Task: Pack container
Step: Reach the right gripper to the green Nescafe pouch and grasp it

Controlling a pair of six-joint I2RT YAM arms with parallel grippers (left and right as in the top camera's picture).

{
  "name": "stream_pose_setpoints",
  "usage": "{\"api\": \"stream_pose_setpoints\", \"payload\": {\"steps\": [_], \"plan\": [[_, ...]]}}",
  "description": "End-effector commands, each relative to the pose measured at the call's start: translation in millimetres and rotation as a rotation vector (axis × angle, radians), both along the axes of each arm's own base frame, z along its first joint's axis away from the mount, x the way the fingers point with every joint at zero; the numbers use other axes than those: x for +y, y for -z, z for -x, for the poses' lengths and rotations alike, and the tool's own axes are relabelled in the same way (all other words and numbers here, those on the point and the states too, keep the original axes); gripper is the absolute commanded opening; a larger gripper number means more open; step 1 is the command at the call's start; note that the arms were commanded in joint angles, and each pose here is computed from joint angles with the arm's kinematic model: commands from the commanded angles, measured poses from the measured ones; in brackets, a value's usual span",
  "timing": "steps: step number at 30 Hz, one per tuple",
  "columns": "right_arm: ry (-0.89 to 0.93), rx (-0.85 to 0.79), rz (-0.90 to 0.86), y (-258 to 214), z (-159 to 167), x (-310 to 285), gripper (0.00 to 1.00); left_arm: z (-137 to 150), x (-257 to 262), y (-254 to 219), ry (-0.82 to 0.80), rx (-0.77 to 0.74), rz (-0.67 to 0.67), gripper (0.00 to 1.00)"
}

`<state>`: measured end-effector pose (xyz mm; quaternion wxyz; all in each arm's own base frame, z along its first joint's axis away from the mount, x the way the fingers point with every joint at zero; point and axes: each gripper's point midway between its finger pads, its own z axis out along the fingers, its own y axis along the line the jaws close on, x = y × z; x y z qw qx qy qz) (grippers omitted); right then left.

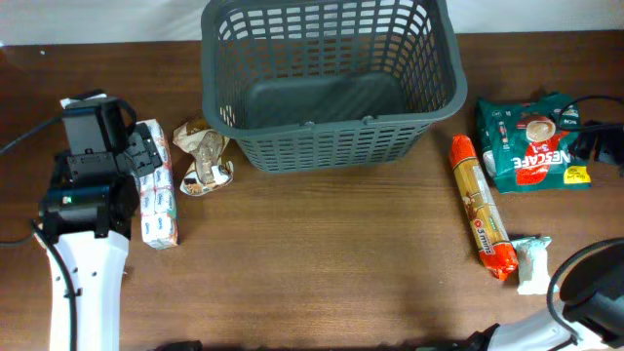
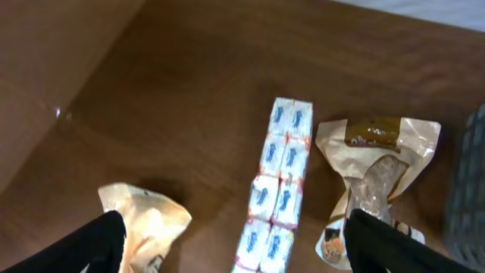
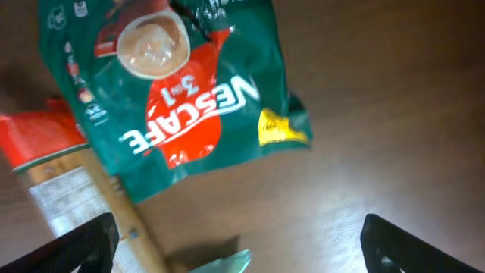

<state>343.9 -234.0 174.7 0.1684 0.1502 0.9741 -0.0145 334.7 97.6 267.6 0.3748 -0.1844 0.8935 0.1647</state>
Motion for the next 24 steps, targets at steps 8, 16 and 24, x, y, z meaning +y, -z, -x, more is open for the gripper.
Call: {"api": "stream_pose_setpoints", "payload": {"steps": [8, 16, 24], "plan": [[-0.12, -0.019, 0.108, 29.3, -30.4, -31.1, 0.99, -18.4, -13.7, 37.3, 0.136, 0.127, 0.03, 0.87], [-0.162, -0.056, -0.032, 92.8, -62.1, -25.9, 0.99, -26.1, -25.3, 54.4, 0.185, 0.16, 0.092, 0.86], [-0.184, -0.092, -0.114, 125.5, -78.1, -19.4, 0.99, -25.3, -25.4, 55.0, 0.218, 0.179, 0.067, 0.84]]}}
